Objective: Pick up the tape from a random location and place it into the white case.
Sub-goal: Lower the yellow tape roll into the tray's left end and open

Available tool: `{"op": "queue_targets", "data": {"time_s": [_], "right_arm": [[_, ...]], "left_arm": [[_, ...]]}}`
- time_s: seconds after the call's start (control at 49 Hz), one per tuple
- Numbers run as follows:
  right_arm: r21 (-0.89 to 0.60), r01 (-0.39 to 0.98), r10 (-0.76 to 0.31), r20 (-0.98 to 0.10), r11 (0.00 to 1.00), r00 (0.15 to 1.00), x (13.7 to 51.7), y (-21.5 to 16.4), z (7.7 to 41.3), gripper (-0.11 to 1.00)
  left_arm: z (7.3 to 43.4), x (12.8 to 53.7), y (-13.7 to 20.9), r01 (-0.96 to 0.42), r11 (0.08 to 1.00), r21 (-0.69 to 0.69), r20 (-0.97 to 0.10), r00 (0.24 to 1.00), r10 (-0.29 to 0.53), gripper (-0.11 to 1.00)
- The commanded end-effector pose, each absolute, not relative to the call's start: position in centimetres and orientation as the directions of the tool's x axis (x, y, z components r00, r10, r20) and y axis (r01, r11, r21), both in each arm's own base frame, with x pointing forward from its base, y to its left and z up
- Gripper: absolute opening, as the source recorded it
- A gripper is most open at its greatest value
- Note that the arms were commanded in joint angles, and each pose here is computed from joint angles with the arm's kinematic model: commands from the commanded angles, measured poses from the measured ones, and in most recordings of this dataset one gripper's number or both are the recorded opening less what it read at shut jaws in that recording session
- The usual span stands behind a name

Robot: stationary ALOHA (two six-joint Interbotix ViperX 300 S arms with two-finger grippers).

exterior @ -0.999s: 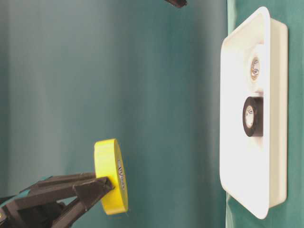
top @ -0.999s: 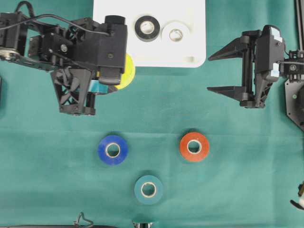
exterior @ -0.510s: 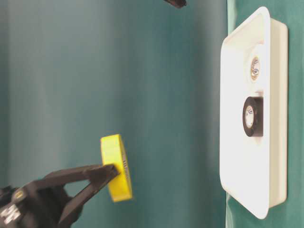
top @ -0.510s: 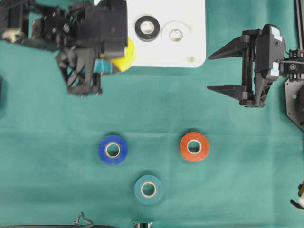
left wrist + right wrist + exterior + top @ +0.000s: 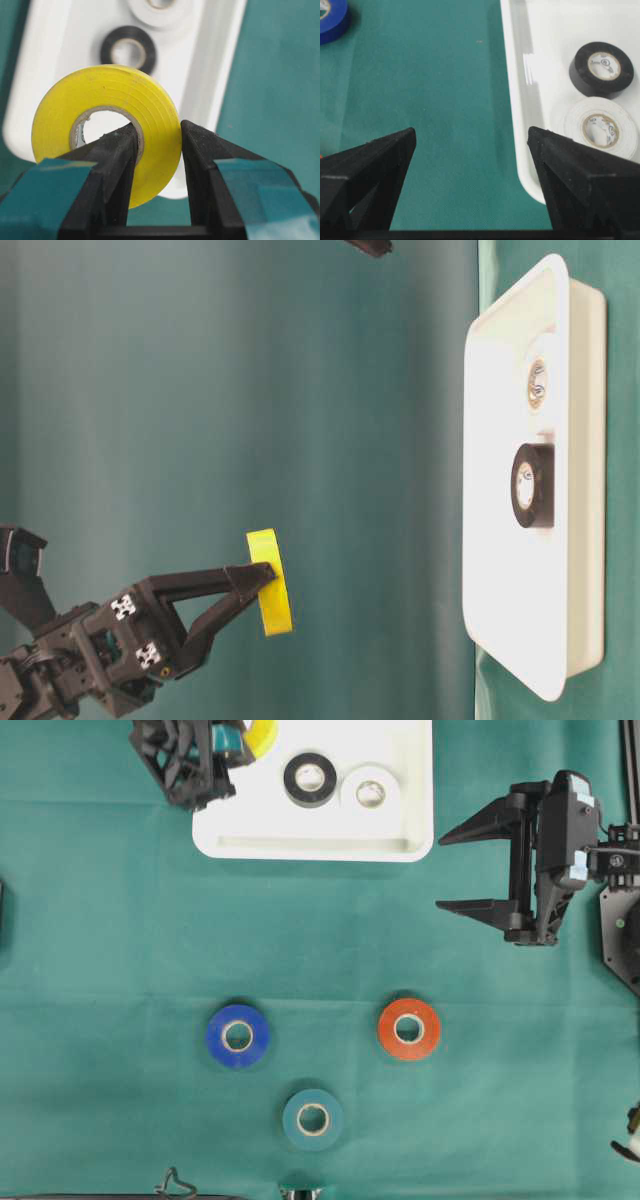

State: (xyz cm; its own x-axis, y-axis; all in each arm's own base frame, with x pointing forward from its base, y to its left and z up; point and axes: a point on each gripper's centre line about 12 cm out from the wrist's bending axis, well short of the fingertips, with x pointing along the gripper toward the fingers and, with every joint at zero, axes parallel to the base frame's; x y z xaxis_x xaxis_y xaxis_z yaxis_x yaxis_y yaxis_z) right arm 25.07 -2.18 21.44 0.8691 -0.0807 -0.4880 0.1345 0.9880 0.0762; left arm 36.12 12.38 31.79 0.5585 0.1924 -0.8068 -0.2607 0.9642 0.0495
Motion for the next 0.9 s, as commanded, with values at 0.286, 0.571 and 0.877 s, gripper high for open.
{"op": "queue_targets", "data": {"time_s": [0.286, 0.571, 0.877], "right_arm": [[0.075, 0.133, -0.083, -0.470, 0.988, 0.879, 25.4, -2.3, 22.2, 0.89], [0.073, 0.132, -0.083, -0.469, 0.988, 0.879, 25.4, -2.2, 22.2, 0.89], [0.075, 0.135, -0.084, -0.469, 0.988, 0.879, 25.4, -2.3, 22.2, 0.89]], "left_arm": [[33.3, 36.6, 13.1, -0.274, 0.960, 0.056, -0.779, 0.590, 0.214, 0.23], [33.2, 36.6, 13.1, -0.275, 0.960, 0.056, -0.780, 0.588, 0.214, 0.23], [31.4, 37.1, 13.5, -0.280, 0.958, 0.055, -0.782, 0.585, 0.216, 0.23]]}}
